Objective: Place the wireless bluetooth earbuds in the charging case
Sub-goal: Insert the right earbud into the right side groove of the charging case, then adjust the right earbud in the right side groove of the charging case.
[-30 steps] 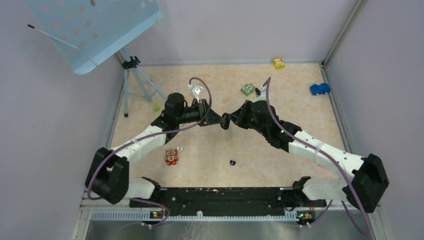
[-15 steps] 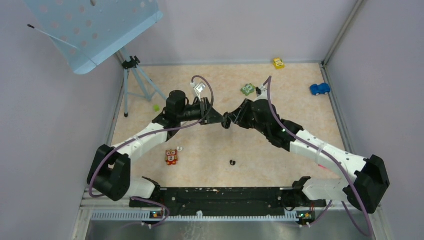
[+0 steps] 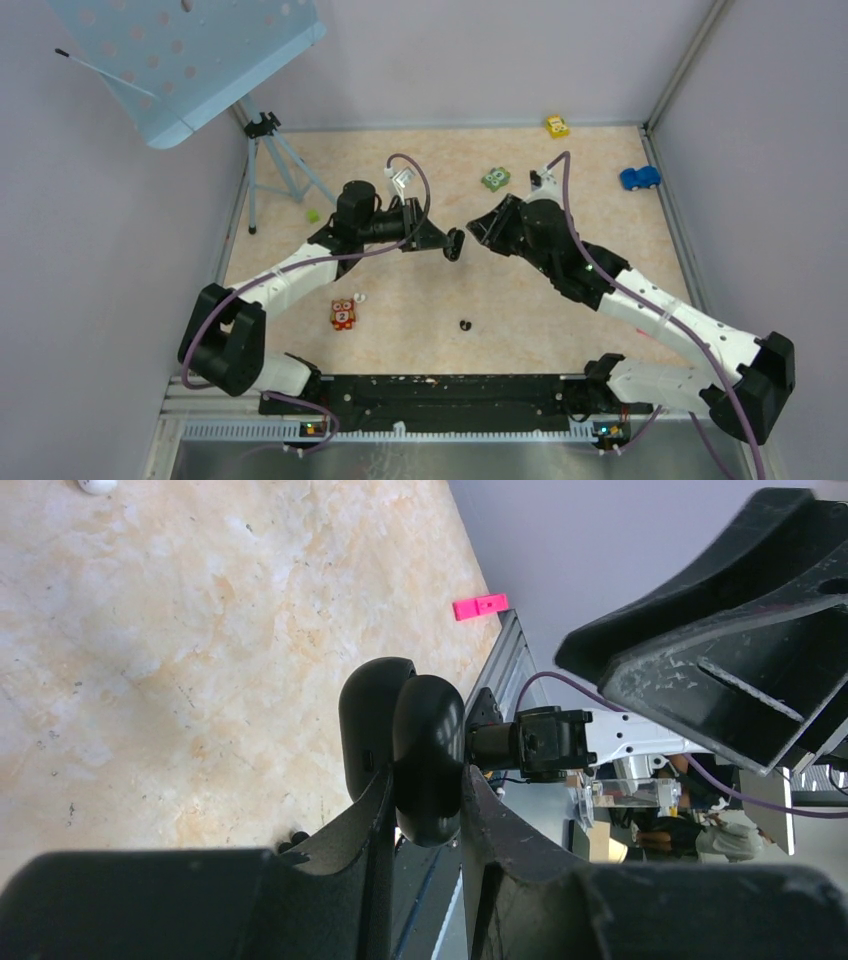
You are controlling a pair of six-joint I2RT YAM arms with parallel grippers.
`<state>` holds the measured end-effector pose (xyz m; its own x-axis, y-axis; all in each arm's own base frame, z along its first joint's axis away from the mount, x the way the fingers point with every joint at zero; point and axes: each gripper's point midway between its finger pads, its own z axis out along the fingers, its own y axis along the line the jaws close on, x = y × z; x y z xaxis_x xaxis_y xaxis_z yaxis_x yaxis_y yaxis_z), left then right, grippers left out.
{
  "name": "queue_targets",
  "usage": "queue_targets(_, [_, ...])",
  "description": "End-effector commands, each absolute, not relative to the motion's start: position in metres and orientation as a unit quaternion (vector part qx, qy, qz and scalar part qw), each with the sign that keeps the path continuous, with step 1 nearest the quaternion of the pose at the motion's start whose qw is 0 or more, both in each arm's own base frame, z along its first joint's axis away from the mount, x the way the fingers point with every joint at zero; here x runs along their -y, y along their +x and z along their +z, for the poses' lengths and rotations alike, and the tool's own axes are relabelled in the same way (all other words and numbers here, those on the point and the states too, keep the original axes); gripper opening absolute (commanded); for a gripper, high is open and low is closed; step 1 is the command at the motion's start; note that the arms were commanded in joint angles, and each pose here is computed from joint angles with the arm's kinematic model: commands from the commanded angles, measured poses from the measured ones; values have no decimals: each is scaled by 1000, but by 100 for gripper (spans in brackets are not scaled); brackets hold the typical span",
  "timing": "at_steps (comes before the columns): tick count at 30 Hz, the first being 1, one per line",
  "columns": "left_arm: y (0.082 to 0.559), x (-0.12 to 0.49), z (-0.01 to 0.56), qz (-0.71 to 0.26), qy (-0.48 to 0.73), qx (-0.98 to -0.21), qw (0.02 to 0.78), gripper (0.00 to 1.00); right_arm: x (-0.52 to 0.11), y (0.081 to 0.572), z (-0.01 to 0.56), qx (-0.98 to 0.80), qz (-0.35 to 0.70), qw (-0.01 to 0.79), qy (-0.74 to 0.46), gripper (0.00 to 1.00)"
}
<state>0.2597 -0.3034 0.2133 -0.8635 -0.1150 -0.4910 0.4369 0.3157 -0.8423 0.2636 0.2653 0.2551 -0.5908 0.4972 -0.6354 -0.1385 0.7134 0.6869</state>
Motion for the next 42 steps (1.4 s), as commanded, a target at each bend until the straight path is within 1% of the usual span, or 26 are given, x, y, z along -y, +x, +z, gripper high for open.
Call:
queue_targets(1, [265,308,233,-585,129,-757,263,0,-248,262,269,-808,344,461,125,18])
queue_targets(5, [264,309,233,-587,132,-756,258,0,-247,258,247,-825,330,441,125,0])
queue_targets(8, [264,309,232,-585,132,-758,257,0,-255,256,235,-837,330,421,117,0])
queue_targets(15, [264,308,232,-583,127,-760,259,0,-275,259,229,-842,345,405,92,0])
queue_targets(26, [263,308,233,-584,127,-758,259,0,-284,265,219,-847,341,397,89,0])
queue_targets(42, [262,308,232,-585,128,-758,259,0,-291,266,227,-838,361,402,81,0])
